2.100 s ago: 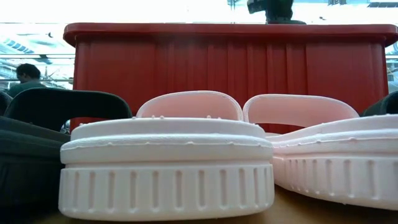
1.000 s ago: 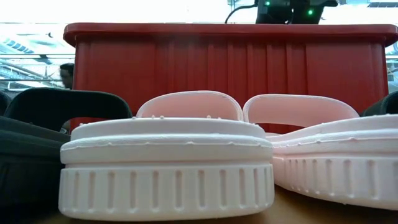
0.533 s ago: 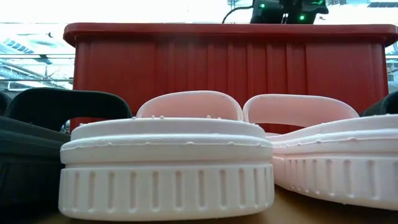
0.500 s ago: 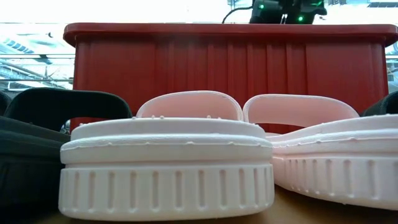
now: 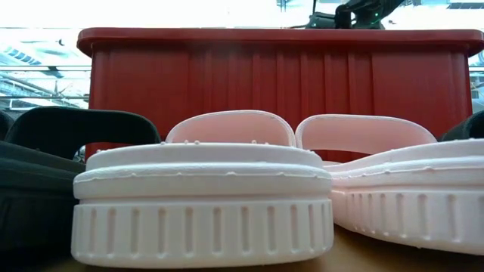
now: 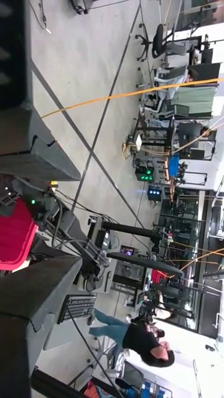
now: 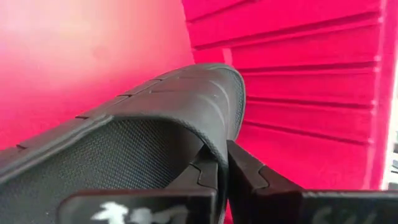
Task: Pick and place slides into bin
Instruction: Put the black slipper into the red bin
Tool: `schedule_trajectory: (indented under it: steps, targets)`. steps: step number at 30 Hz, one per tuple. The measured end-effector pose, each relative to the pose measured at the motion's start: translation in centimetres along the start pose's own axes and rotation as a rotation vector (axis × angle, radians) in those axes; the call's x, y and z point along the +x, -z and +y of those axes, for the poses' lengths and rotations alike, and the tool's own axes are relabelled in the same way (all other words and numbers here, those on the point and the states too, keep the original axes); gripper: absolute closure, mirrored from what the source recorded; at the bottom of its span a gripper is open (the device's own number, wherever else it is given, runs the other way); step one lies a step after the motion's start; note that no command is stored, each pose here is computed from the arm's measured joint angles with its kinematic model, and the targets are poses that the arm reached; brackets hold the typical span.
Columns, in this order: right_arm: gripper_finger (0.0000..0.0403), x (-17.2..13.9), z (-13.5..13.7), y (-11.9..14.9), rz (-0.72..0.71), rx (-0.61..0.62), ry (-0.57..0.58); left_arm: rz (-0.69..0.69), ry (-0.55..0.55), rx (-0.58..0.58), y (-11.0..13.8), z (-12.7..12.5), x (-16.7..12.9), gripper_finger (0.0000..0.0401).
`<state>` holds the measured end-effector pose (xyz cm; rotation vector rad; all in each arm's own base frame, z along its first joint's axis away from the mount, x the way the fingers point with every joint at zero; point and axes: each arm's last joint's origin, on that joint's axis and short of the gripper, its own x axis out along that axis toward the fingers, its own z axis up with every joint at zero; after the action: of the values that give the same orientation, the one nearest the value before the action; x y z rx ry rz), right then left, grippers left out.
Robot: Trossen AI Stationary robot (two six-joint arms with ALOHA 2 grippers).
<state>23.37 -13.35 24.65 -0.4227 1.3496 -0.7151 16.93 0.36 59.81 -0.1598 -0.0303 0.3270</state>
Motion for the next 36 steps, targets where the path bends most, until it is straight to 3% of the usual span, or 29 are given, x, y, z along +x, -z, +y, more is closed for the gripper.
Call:
schedule_trajectory:
  steps: [13,28,36]
  targets:
    - [0.0401,4.0,3.5,3.4,0.080,-0.024,-0.042,0.000,0.000,-0.006,0.0,0.0,0.0,0.0196]
    - [0.0400,5.4,1.5,3.0,0.015,0.031,0.021,0.001,-0.001,-0.029,0.1,-0.1,0.4,0.0196]
    - [0.0400,6.9,0.9,3.6,0.042,0.022,-0.031,0.009,-0.002,-0.028,0.2,-0.3,0.7,0.0196]
